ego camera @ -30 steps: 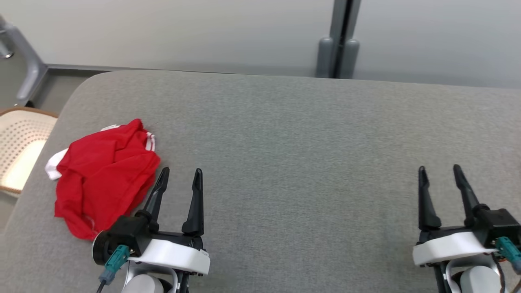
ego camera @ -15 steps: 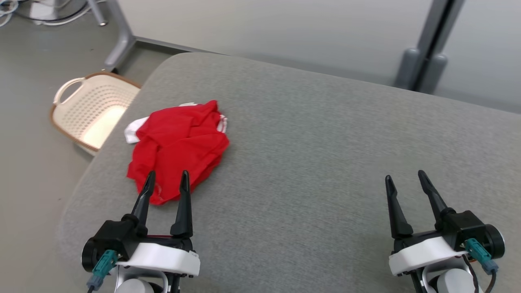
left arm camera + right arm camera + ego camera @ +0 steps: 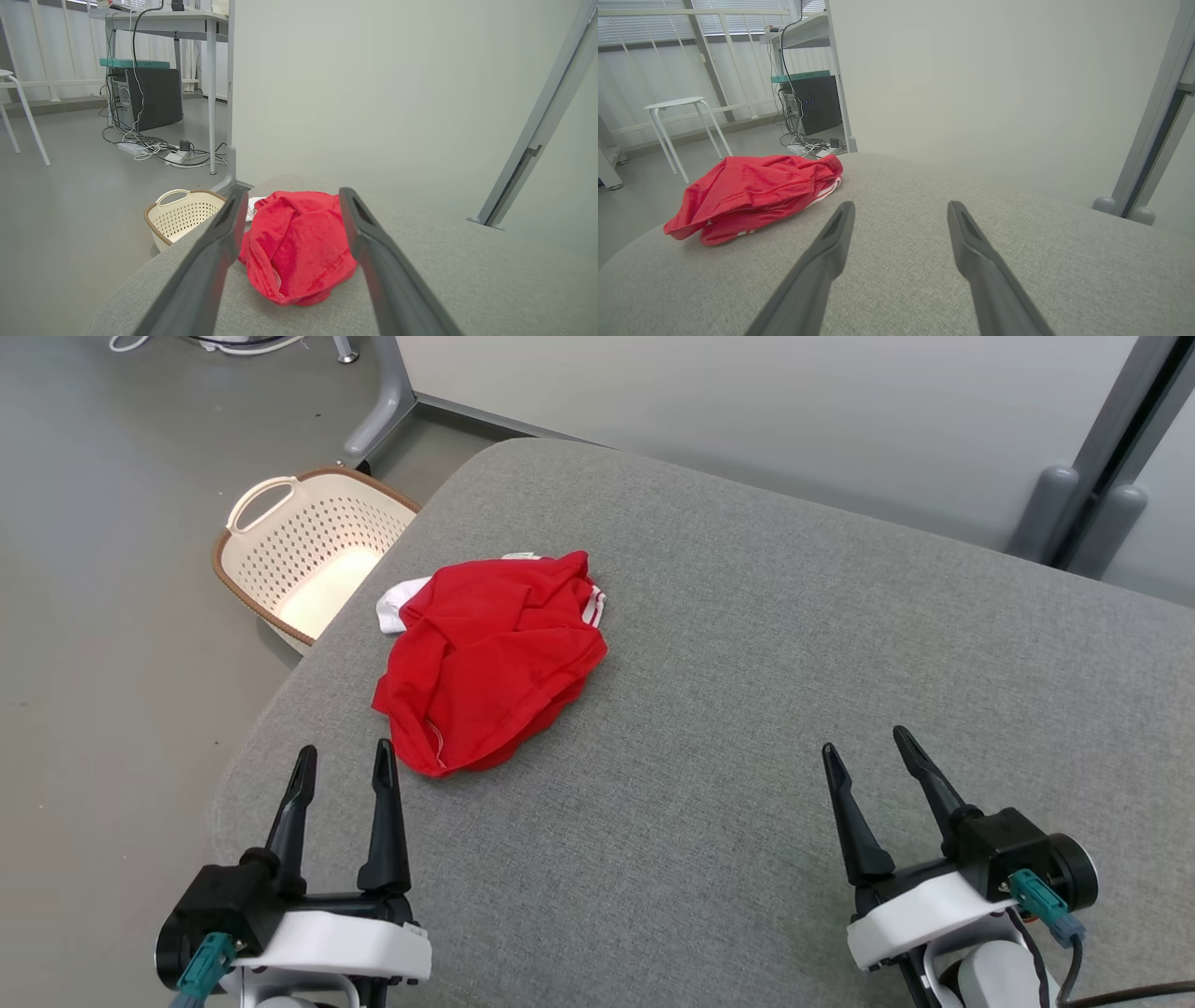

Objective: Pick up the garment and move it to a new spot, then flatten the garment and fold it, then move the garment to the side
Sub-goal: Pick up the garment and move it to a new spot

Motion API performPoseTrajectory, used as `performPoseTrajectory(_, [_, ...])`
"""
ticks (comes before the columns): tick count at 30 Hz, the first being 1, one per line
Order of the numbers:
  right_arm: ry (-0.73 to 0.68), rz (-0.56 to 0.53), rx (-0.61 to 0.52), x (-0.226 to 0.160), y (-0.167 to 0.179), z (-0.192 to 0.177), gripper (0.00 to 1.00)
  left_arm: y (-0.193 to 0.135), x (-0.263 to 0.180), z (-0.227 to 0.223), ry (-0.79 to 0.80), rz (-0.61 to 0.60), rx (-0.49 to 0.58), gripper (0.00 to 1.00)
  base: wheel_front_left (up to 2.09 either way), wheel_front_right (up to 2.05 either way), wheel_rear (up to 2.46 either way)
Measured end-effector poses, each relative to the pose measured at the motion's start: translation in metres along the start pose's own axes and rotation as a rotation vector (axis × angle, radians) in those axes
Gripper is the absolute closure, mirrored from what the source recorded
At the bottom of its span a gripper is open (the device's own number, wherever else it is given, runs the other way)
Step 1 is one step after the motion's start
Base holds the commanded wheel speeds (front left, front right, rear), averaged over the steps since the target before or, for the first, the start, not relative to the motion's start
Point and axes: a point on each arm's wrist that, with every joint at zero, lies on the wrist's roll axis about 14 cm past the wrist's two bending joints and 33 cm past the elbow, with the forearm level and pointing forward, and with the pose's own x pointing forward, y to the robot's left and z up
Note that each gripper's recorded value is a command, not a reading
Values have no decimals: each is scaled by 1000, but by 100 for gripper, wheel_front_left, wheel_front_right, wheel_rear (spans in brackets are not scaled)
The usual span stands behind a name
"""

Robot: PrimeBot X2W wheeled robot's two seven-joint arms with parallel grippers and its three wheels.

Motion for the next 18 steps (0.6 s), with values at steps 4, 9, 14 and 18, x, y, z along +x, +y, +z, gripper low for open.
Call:
performPoseTrajectory(4, [1,8,2,2,1,0,0,2,-3,-3,9,10,-5,0,0,0,0])
performPoseTrajectory(9, [-2,-4,5,2,-3,2,0,2,-2,-2,6,9,-7,0,0,0,0])
performPoseTrajectory(14, [-6,-33,10,-2,-12,2,0,1,-1,-6,20,-1,-10,0,0,0,0])
performPoseTrajectory(18, [-1,-57,12,-5,-21,-2,0,3,6,-6,19,-6,-3,0,0,0,0])
